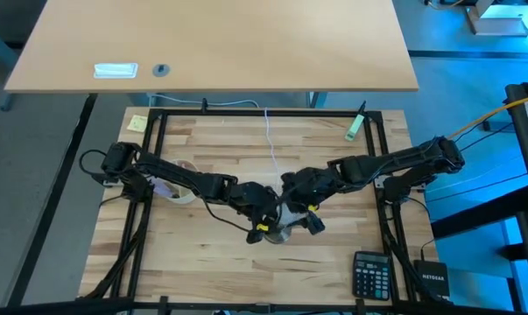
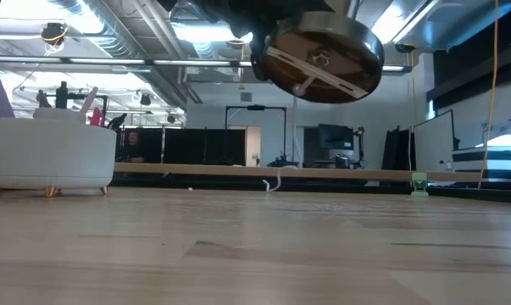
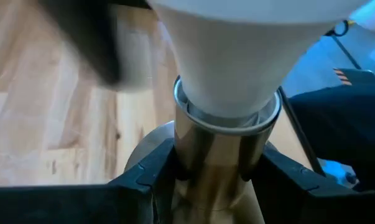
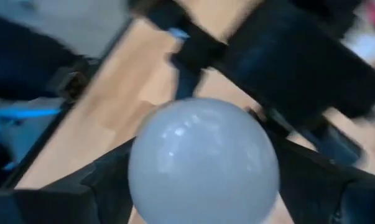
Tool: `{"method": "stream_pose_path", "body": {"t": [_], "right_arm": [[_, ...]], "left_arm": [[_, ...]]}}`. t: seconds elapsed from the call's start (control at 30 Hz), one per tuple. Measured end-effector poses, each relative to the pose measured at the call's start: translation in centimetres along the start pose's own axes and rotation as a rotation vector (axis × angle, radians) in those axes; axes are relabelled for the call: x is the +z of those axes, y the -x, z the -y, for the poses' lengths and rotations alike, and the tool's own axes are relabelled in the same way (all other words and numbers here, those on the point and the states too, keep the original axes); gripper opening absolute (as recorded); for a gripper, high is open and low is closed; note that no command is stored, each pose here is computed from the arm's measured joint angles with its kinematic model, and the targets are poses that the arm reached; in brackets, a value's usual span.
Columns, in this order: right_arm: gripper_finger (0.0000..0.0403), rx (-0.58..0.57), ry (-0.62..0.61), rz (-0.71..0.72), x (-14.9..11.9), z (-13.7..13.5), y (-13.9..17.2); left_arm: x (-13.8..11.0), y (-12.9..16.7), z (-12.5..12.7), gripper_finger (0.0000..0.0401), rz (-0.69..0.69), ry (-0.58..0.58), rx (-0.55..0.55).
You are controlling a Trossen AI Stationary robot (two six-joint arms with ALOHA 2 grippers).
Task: Screw lightbulb
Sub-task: Remove the lightbulb from the lamp
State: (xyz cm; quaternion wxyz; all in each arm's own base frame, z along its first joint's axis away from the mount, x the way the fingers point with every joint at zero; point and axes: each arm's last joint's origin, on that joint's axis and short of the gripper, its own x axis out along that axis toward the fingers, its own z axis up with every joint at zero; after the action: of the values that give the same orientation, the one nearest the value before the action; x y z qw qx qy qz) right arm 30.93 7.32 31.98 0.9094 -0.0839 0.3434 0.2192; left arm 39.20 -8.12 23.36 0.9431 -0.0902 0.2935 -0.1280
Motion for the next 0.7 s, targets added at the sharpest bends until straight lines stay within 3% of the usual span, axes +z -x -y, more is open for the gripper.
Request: {"method": "stream_pose_path", "body": {"t": [0.1,0.27,0.6,0.7], "right_arm": [[0.0346,-0.105,-0.08,-0.052,-0.1,0.2,0.4],[0.0373,-0.106,-0.133,-0.122,-0.1,0.1,1.2],[0.0376,-0.144,-0.335,-0.361,-0.4,-0.5,4.4],[0.0376,-0.15,-0.372,-0.429,-1.1,-0.6,4.4]], "left_arm": [[-0.1,0.0,-0.1,0.0158,-0.006,0.012,0.012],[-0.1,0.0,-0.2,0.0158,-0.003,0.019,0.066],[-0.7,-0.2,-1.2,0.0161,0.003,0.047,0.363],[-1.4,-1.1,-1.7,0.016,-0.009,0.063,0.402]]}}
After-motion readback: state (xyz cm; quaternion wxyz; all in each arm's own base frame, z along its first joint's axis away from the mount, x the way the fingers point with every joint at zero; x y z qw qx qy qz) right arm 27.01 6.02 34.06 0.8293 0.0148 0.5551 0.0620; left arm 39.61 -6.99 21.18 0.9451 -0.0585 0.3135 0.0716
